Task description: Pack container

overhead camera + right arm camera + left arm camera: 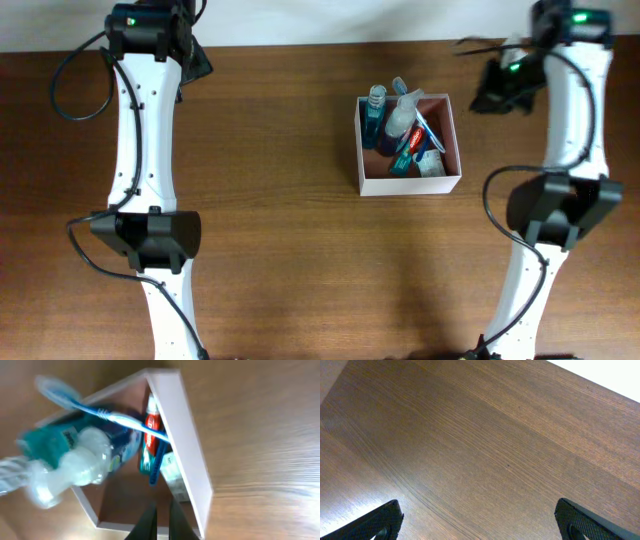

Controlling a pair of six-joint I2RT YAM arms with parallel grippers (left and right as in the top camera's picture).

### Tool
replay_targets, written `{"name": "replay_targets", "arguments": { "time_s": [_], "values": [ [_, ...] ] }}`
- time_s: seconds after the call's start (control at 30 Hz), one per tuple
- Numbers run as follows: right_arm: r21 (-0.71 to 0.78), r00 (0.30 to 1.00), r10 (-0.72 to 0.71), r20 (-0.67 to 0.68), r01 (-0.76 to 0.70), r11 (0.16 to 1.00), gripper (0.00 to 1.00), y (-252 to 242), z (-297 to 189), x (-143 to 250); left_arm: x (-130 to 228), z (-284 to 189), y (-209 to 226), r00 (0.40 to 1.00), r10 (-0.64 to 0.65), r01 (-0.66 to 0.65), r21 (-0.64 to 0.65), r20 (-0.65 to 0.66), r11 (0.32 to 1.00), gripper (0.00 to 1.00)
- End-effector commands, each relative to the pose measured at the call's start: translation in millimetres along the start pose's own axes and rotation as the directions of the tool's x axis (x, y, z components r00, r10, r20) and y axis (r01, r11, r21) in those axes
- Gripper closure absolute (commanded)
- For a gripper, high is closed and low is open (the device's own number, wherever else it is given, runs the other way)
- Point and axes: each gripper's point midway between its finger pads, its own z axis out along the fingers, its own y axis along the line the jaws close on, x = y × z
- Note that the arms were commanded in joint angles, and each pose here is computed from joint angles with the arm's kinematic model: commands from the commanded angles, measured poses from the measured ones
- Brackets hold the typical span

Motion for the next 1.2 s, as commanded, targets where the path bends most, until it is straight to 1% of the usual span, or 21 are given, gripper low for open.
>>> {"name": "replay_targets", "arguments": {
  "time_s": [0.0,0.17,0.27,0.33,0.4,0.47,0.53,0.6,0.67,0.7,0.73,0.77,0.8,0.83,0.97,1.17],
  "values": [
    [0.001,0.982,-0.026,0.188,0.026,1.000,0.93,7.6,-74.6,-2.1,0.6,5.6,1.4,1.000,-0.009,0.009,-0.019,-0.003,1.000,0.01],
    [0.021,0.955,-0.069,0.290,0.066,0.998,0.86,19.5,-127.3,20.4,0.6,5.6,1.4,1.000,-0.009,0.009,-0.019,-0.003,1.000,0.01],
    [0.071,0.947,-0.090,0.308,0.071,0.995,0.85,19.0,-150.2,49.9,0.6,5.6,1.4,1.000,-0.009,0.009,-0.019,-0.003,1.000,0.01],
    [0.069,0.950,-0.091,0.298,0.073,0.995,0.84,19.9,-158.5,73.4,0.7,5.6,1.5,1.000,-0.008,0.008,-0.019,-0.004,1.000,0.01],
    [0.070,0.954,-0.087,0.287,0.069,0.995,0.78,18.9,-165.3,101.3,0.7,5.6,1.5,1.000,-0.008,0.008,-0.019,-0.004,1.000,0.01],
    [0.071,0.956,-0.084,0.281,0.067,0.995,0.76,17.3,-169.5,124.5,0.6,5.6,1.4,1.000,-0.009,0.009,-0.019,-0.003,1.000,0.01],
    [0.078,0.956,-0.083,0.280,0.064,0.995,0.71,14.3,-173.3,147.2,0.7,5.6,1.5,1.000,-0.008,0.008,-0.019,-0.004,1.000,0.01],
    [0.078,0.956,-0.083,0.281,0.064,0.995,0.64,12.7,-175.5,165.0,0.7,5.6,1.5,1.000,-0.008,0.008,-0.019,-0.004,1.000,0.01],
    [0.075,0.955,-0.079,0.285,0.060,0.995,0.59,10.9,-177.3,183.8,0.7,5.6,1.5,1.000,-0.008,0.008,-0.019,-0.004,1.000,0.01],
    [0.073,0.954,-0.077,0.288,0.058,0.996,0.50,10.1,-177.9,192.5,0.7,5.6,1.5,1.000,-0.009,0.009,-0.019,-0.004,1.000,0.01],
    [0.073,0.953,-0.078,0.292,0.060,0.996,0.35,9.5,-178.7,198.8,0.7,5.6,1.5,1.000,-0.008,0.008,-0.019,-0.004,1.000,0.01],
    [0.072,0.951,-0.081,0.298,0.062,0.995,0.28,9.1,-179.9,206.7,0.6,5.6,1.4,1.000,-0.009,0.009,-0.019,-0.003,1.000,0.01],
    [0.064,0.950,-0.083,0.301,0.067,0.996,0.07,9.9,-180.5,212.2,0.7,5.6,1.5,1.000,-0.009,0.009,-0.019,-0.004,1.000,0.01],
    [0.052,0.949,-0.084,0.303,0.072,0.996,0.01,11.5,-180.8,218.6,0.7,5.6,1.5,1.000,-0.008,0.008,-0.019,-0.004,1.000,0.01],
    [0.026,0.942,-0.094,0.322,0.090,0.996,0.01,14.1,-183.4,240.5,0.6,5.6,1.4,1.000,-0.009,0.009,-0.019,-0.003,1.000,0.01],
    [0.058,0.922,-0.110,0.370,0.095,0.994,0.01,6.1,-188.6,266.6,0.6,5.6,1.4,1.000,-0.009,0.009,-0.019,-0.003,1.000,0.01]
  ]
}}
